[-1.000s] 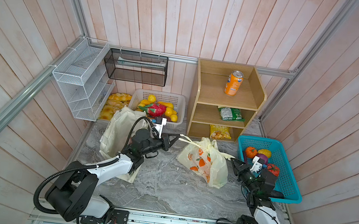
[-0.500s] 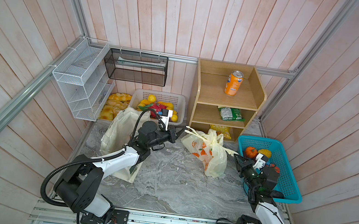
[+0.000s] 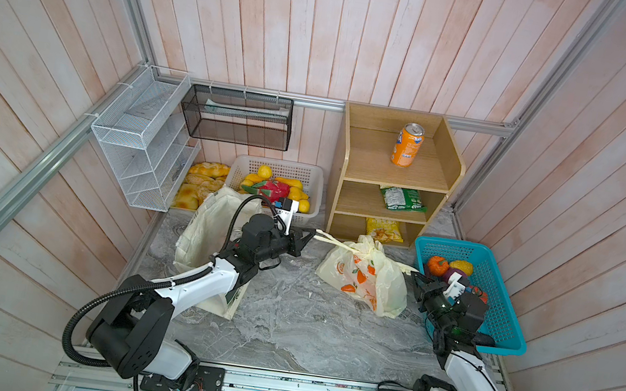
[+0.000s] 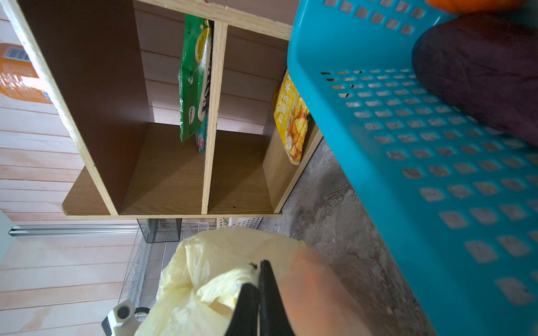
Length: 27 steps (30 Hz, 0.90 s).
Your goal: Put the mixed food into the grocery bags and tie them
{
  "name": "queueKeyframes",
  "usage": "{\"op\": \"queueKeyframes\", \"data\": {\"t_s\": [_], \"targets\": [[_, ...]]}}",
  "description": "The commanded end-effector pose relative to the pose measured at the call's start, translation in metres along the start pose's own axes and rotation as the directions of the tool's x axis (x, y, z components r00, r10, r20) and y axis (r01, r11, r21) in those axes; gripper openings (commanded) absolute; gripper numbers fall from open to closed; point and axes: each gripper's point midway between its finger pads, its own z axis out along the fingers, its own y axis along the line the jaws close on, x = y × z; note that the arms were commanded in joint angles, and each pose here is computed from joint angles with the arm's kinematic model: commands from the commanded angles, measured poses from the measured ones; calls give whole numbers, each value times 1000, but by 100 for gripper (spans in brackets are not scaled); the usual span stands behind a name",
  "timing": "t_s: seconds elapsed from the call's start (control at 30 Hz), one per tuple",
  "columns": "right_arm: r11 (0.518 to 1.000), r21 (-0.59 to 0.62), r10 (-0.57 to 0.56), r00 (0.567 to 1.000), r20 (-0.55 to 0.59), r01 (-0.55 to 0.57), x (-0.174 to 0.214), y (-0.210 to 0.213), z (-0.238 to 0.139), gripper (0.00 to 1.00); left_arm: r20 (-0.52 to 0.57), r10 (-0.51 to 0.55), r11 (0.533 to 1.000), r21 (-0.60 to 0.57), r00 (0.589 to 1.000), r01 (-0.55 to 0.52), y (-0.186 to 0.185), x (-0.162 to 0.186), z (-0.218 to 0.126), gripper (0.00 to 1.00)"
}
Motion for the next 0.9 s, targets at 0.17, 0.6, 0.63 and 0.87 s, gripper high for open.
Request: {"op": "queueKeyframes", "data": {"t_s": [0.17, 0.6, 0.63, 0.87], "targets": [[992, 113, 30, 984, 175, -51, -34, -39, -15, 0, 109, 46, 992, -120, 993, -32, 27, -30, -19, 0], [995, 96, 4, 992, 129, -16, -35, -40, -18, 0, 97, 60, 996, -65, 994, -54, 20, -29, -15, 0], [996, 89, -20, 994, 107, 10, -32, -35, -16, 0, 93, 64, 997, -51, 994, -59, 17, -29, -14, 0], [977, 87, -197, 980, -3, 196, -16, -1, -9, 0, 74, 85, 995, 46, 994, -89, -4, -32, -4, 0]]}}
